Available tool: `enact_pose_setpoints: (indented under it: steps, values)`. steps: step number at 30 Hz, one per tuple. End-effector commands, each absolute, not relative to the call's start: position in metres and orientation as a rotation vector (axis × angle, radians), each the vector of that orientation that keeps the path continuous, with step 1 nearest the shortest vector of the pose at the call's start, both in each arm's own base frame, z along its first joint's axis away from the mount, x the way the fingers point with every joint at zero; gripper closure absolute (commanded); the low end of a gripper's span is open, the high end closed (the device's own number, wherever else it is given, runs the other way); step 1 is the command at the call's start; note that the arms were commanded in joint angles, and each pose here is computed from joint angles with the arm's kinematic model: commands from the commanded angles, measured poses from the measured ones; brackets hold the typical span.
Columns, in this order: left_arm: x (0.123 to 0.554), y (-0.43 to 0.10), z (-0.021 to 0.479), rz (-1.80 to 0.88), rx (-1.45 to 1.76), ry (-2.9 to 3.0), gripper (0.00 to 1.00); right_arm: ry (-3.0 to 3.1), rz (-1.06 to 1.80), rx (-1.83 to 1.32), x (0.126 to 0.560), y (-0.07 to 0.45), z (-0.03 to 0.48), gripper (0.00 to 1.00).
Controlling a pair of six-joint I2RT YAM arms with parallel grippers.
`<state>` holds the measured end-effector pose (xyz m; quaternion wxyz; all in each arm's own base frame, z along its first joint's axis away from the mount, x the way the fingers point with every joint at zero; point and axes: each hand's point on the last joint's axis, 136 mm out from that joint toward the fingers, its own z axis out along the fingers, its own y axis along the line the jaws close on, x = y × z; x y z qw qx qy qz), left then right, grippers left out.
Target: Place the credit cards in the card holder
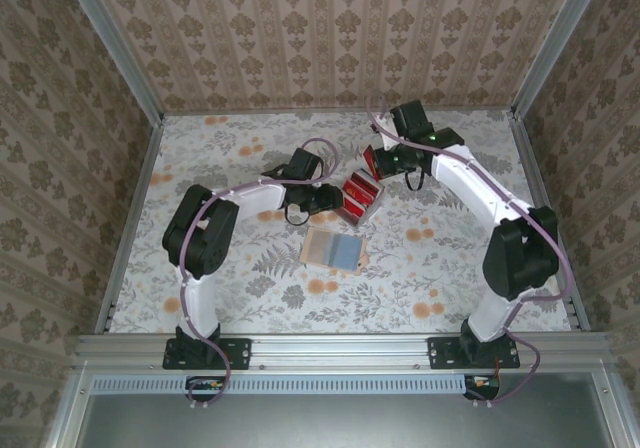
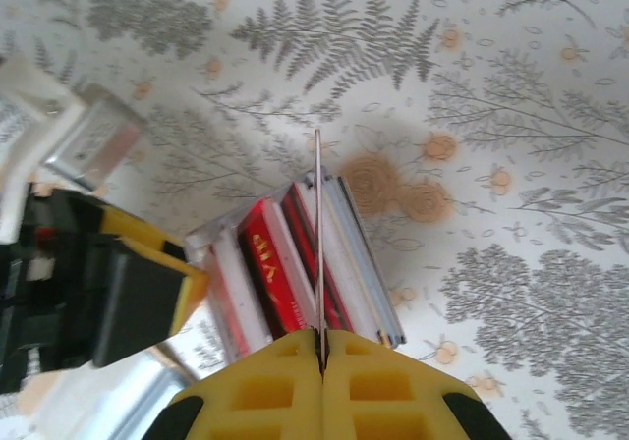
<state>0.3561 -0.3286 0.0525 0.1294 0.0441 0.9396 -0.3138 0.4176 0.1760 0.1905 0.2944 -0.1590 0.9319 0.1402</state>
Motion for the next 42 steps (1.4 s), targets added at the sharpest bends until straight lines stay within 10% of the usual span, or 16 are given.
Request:
enact_pose_setpoints:
  steps: [1, 17, 42]
  values:
    - [0.344, -0.315, 0.063, -0.844, 0.129, 2.762, 0.59, 2.442, 0.599, -0.386, 0.39, 0.197, 0.205, 0.96]
    - [0.339, -0.278, 0.065, -0.732, 0.075, 2.686, 0.61, 2.546, 1.104, -0.093, 0.253, 0.253, 0.118, 0.96]
    - [0.27, -0.232, -0.003, -0.592, -0.005, 2.89, 0.76, 2.708, 0.971, 0.066, 0.251, 0.238, 0.051, 0.96]
